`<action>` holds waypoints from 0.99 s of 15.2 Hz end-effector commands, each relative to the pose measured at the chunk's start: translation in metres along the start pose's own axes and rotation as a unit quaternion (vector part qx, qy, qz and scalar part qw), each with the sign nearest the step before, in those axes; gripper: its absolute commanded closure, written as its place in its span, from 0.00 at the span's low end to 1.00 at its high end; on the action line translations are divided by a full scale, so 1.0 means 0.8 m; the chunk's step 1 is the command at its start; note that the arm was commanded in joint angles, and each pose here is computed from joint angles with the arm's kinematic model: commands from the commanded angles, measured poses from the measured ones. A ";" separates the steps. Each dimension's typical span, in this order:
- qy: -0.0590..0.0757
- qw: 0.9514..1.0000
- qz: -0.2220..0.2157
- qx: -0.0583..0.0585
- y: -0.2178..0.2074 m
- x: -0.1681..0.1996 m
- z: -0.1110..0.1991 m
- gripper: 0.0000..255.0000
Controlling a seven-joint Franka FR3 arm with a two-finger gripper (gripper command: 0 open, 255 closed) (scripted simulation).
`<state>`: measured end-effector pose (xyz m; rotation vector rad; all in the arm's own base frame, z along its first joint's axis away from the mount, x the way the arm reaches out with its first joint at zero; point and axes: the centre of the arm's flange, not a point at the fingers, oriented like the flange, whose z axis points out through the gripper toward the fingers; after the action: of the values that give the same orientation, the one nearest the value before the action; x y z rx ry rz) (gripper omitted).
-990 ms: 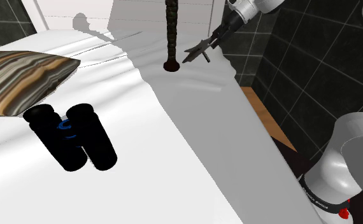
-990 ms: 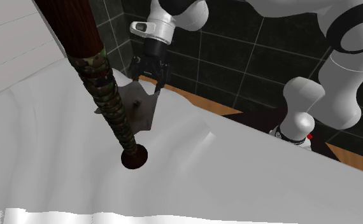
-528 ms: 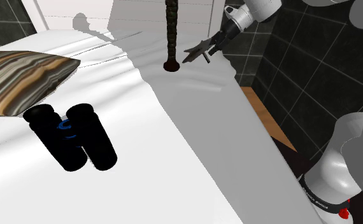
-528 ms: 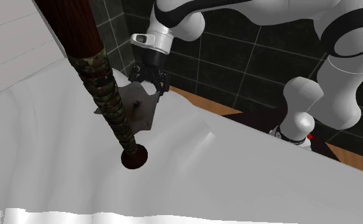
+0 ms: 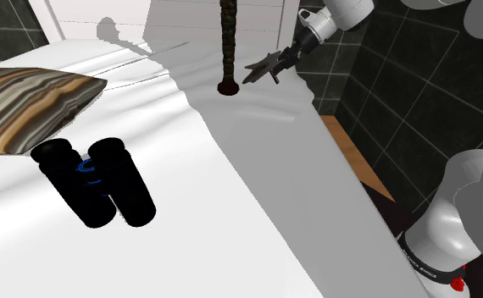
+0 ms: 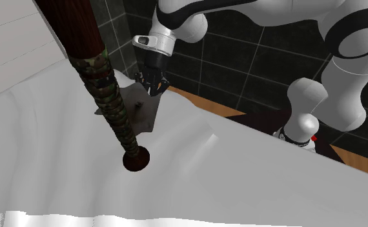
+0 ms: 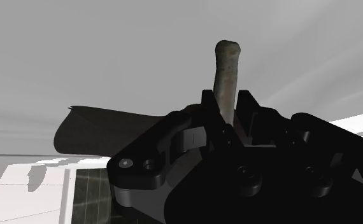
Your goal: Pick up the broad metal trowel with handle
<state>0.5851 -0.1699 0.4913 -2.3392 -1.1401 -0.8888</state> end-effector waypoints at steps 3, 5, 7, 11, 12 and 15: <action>0.000 1.000 0.000 0.000 0.000 0.000 0.000 1.00; 0.000 1.000 0.000 0.000 0.000 0.009 -0.009 1.00; 0.000 1.000 0.000 0.000 -0.001 0.018 -0.019 1.00; 0.000 1.000 0.000 0.000 -0.003 0.036 -0.038 1.00; 0.000 1.000 0.000 0.000 -0.004 0.041 -0.043 1.00; 0.000 1.000 0.000 0.000 -0.005 0.054 -0.057 1.00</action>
<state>0.5851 -0.1696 0.5490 -2.3393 -1.1400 -0.8881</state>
